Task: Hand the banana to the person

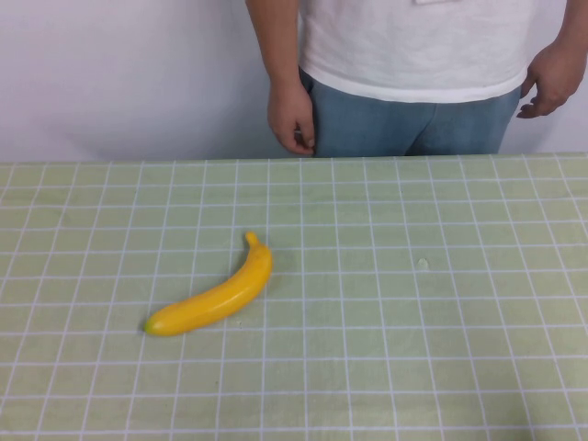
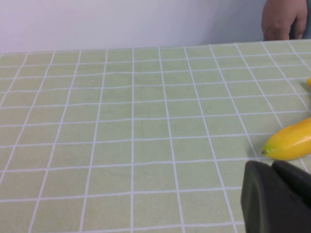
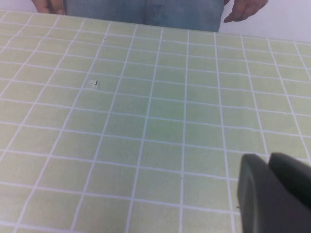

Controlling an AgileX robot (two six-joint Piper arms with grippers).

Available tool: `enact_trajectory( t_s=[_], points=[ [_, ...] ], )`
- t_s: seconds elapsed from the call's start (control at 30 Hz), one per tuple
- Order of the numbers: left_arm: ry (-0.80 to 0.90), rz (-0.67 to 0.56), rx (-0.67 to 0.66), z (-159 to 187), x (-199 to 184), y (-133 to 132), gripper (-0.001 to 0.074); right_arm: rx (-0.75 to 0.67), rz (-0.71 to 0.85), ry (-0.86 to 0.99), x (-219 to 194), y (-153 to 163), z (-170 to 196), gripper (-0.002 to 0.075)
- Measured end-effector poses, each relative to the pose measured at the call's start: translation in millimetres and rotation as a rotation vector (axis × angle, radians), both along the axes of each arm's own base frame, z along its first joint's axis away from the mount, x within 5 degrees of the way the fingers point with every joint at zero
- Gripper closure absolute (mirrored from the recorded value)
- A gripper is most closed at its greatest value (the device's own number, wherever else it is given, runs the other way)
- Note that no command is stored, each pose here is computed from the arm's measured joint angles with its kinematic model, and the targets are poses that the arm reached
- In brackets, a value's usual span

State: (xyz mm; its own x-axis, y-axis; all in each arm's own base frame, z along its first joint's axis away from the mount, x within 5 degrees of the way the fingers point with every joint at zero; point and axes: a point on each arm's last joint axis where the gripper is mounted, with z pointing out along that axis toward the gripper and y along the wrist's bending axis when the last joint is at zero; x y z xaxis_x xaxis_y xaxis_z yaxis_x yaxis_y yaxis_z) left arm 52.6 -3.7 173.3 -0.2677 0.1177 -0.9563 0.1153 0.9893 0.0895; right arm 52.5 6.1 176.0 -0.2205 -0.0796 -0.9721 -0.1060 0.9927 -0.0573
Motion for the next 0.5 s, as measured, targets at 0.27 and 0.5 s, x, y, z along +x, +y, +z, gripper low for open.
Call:
enact_trajectory(
  t_s=[0.27,0.5],
  points=[
    [-0.025,-0.002,-0.001,2,1,0,0.0739,0.000,0.000,0.000,0,0,0,0.0733],
    [-0.180,-0.013,-0.028,16,3,-2,0.0739,0.000,0.000,0.000,0,0,0,0.0733]
  ],
)
